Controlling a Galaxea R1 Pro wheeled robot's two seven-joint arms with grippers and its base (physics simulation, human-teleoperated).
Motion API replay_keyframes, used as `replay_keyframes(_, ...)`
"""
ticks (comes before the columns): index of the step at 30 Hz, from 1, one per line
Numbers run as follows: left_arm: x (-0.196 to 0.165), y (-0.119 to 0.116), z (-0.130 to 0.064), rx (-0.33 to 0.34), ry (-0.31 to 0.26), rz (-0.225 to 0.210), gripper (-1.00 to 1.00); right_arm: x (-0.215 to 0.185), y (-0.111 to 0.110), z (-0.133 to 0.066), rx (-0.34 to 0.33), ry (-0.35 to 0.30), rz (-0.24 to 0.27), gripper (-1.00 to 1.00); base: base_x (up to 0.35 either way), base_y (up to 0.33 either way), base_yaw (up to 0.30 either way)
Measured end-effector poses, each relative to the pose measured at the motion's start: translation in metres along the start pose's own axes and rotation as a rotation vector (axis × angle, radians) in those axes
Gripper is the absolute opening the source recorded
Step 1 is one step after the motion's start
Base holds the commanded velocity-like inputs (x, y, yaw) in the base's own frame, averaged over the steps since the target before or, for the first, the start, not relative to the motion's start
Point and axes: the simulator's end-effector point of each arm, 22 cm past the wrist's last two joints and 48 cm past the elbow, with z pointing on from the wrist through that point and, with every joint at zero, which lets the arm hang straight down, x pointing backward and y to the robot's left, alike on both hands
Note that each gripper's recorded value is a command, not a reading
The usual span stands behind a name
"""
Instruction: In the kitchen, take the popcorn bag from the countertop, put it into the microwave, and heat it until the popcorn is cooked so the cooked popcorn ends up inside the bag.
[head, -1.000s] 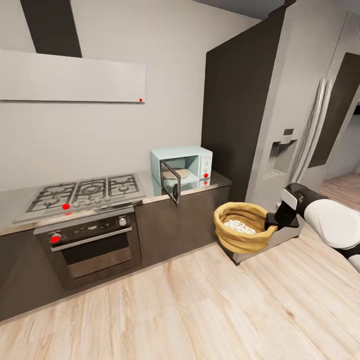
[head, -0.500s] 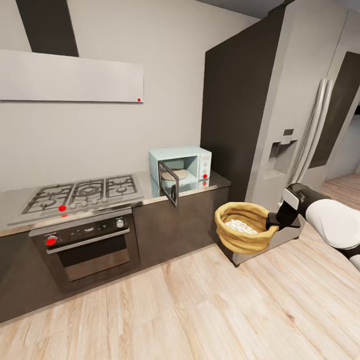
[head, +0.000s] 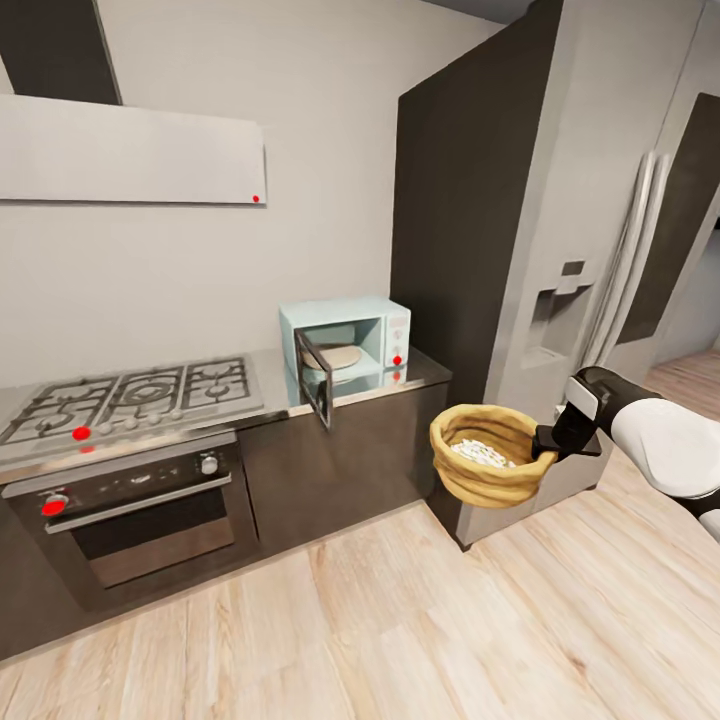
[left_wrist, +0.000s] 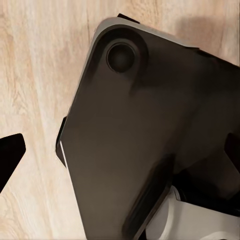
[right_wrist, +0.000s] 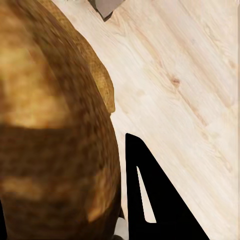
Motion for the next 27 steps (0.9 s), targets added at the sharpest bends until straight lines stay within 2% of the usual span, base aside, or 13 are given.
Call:
replay_keyframes(10,0.000,0.002,0.000,-0.005,0.001,-0.017,1.00,0.000,0.002,0.000,-0.005,0.000,0.002,-1.00,0.054,-0.016,0.000)
replay_keyframes(27,0.000,0.001,0.000,-0.001,0.001,-0.015,1.00,0.001,0.022,0.000,-0.033,0.000,-0.015,-1.00,0.320,0.000,0.000)
